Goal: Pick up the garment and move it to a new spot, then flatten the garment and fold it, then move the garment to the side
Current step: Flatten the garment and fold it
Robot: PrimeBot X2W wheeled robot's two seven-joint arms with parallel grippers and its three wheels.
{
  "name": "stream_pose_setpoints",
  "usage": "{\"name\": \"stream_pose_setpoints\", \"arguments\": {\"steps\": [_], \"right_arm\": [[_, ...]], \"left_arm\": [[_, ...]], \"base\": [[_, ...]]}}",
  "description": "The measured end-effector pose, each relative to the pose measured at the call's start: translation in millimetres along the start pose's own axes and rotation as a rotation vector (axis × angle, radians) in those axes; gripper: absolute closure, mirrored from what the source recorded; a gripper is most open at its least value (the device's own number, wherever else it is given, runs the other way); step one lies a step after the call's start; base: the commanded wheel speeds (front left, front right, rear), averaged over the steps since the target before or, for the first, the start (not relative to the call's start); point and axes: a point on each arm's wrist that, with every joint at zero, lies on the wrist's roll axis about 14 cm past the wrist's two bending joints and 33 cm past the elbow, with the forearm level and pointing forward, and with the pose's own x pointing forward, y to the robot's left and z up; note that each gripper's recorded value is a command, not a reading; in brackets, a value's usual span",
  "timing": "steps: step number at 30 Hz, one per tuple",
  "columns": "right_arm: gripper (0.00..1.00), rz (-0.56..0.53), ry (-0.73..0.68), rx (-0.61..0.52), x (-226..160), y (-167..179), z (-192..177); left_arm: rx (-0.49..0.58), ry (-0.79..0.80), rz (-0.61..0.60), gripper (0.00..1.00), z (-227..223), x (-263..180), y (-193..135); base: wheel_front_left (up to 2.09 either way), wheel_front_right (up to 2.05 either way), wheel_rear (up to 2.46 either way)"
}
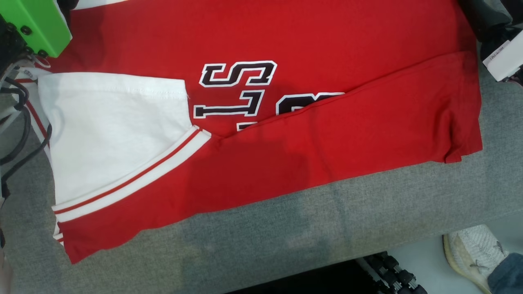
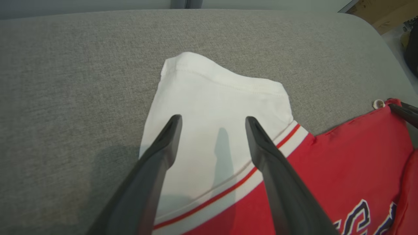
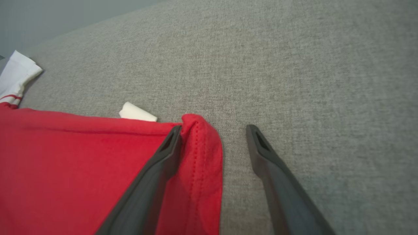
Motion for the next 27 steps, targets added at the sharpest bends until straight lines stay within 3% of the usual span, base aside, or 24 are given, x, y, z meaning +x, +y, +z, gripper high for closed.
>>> {"name": "stream_pose_setpoints", "arguments": {"steps": [1,2,7,16,27], "right_arm": [[0.43,0.003,-0.004,0.001,1,0,0],[0.54,0.001,0.000,0.002,2,0,-1],[0.80,0.002,0.000,0.009,5,0,-3],[0.93,0.020,0.005,0.011,7,8,-5],[0.95,0.033,-0.014,0.011,6,14,-7]], "left_arm": [[-0.001,0.006,-0.003,0.00,-1,4,0],[0.003,0.012,-0.009,0.00,-2,7,-1],[0.015,0.034,-0.011,0.00,-3,20,0],[0.066,0.037,0.044,0.00,8,31,16],[0.114,0.070,0.069,0.00,1,45,26]], "base": [[0.00,0.00,0.00],[0.00,0.00,0.00],[0.00,0.00,0.00],[0.00,0.00,0.00],[0.00,0.00,0.00]]}}
